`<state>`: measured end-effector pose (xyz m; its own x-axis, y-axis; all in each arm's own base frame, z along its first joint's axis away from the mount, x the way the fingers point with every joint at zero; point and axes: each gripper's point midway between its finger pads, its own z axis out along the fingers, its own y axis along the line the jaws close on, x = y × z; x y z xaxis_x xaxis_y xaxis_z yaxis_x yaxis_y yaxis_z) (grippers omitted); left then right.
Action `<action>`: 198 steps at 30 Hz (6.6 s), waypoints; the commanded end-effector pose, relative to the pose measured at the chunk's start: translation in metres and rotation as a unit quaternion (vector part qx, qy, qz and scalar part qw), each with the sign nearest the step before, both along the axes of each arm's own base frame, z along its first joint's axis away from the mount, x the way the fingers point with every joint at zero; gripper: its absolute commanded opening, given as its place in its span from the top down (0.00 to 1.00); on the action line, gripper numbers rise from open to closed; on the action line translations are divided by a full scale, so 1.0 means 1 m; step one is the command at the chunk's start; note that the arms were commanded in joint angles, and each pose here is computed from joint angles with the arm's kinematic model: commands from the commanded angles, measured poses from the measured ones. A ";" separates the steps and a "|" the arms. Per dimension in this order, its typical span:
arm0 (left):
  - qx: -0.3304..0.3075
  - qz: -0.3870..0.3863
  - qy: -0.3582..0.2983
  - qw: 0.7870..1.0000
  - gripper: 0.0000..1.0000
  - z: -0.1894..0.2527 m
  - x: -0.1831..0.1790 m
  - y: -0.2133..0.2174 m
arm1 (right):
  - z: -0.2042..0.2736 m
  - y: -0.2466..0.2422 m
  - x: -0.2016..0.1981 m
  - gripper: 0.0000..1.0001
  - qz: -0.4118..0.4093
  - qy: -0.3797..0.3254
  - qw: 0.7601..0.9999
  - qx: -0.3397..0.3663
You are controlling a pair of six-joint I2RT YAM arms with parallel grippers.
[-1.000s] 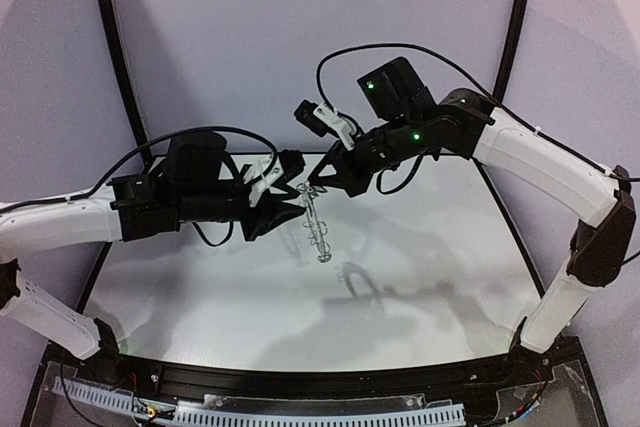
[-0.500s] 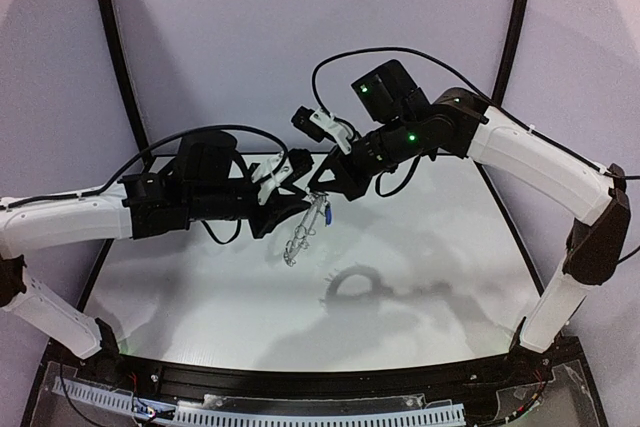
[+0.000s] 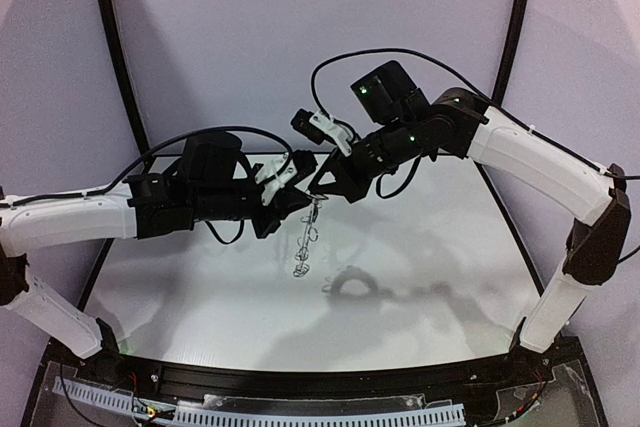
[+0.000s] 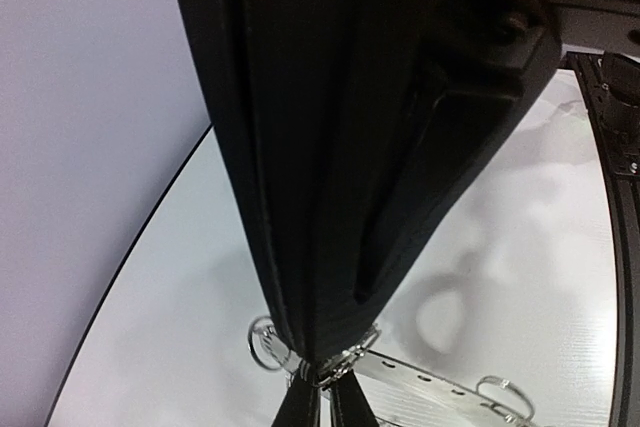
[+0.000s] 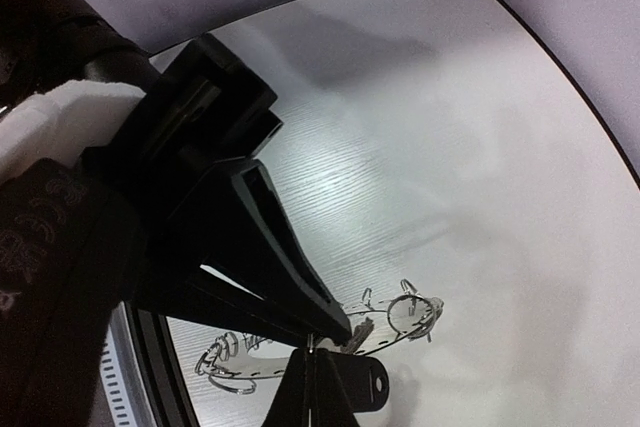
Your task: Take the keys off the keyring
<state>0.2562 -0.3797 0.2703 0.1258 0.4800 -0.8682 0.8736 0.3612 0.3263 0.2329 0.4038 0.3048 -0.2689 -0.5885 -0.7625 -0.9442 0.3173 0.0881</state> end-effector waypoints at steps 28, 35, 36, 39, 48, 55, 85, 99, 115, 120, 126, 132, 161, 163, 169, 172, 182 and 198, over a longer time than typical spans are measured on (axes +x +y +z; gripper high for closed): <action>-0.145 0.115 0.012 0.983 0.99 0.042 0.016 0.031 | -0.015 -0.012 -0.005 1.00 0.034 -0.176 0.980 0.085; -0.129 0.104 0.024 0.986 0.99 0.031 0.014 0.026 | 0.007 -0.008 0.013 1.00 -0.005 -0.201 0.975 0.094; -0.125 0.102 0.024 0.987 0.99 0.029 0.013 0.026 | 0.007 -0.008 0.013 1.00 0.000 -0.202 0.976 0.088; -0.094 0.070 0.035 0.992 0.85 0.015 0.002 0.023 | 0.014 -0.007 0.006 1.00 0.020 -0.197 0.976 0.089; -0.062 0.001 0.041 0.997 0.65 0.013 -0.020 0.017 | 0.013 -0.007 -0.002 1.00 0.040 -0.177 0.980 0.075; -0.051 -0.006 0.039 0.998 0.65 0.015 -0.013 0.005 | 0.008 -0.005 -0.008 1.00 0.059 -0.166 0.982 0.070; -0.024 -0.014 0.042 0.999 0.99 0.005 -0.011 -0.001 | 0.012 -0.005 0.001 1.00 0.042 -0.168 0.983 0.059; -0.135 0.047 0.000 0.990 0.99 0.047 -0.006 0.028 | -0.053 -0.036 0.006 1.00 0.012 -0.192 0.981 -0.016; -0.130 0.003 0.063 0.989 0.61 0.034 -0.014 0.018 | -0.029 -0.017 0.008 1.00 0.017 -0.201 0.978 0.047; -0.111 -0.009 0.101 0.989 0.50 0.017 -0.014 0.017 | -0.014 -0.018 0.003 1.00 0.031 -0.206 0.977 0.051; -0.080 -0.049 0.129 0.987 0.51 0.005 -0.019 0.005 | -0.003 -0.014 0.002 1.00 0.038 -0.205 0.976 0.056; -0.055 -0.064 0.132 0.988 0.59 0.001 -0.018 -0.003 | 0.002 -0.014 0.001 1.00 0.036 -0.200 0.977 0.059; -0.123 -0.003 0.056 0.991 0.99 0.027 0.003 0.009 | -0.001 -0.027 0.005 1.00 0.005 -0.203 0.978 0.046; -0.161 0.032 0.034 0.986 0.99 0.044 0.009 0.021 | -0.016 -0.032 0.003 1.00 0.006 -0.198 0.980 0.033; -0.193 0.034 0.025 0.980 0.99 0.066 0.005 0.028 | -0.048 -0.031 0.002 1.00 0.025 -0.206 0.978 0.018; -0.194 0.026 0.026 0.980 0.99 0.068 0.003 0.027 | -0.055 -0.026 0.002 1.00 0.035 -0.210 0.977 0.026; -0.174 0.015 0.038 0.984 0.99 0.050 -0.004 0.027 | -0.044 -0.078 0.089 1.00 -0.241 -0.171 0.955 0.022; -0.182 0.043 0.056 0.981 0.99 0.041 -0.005 0.041 | -0.211 -0.120 0.101 0.76 -0.416 0.205 0.885 -0.035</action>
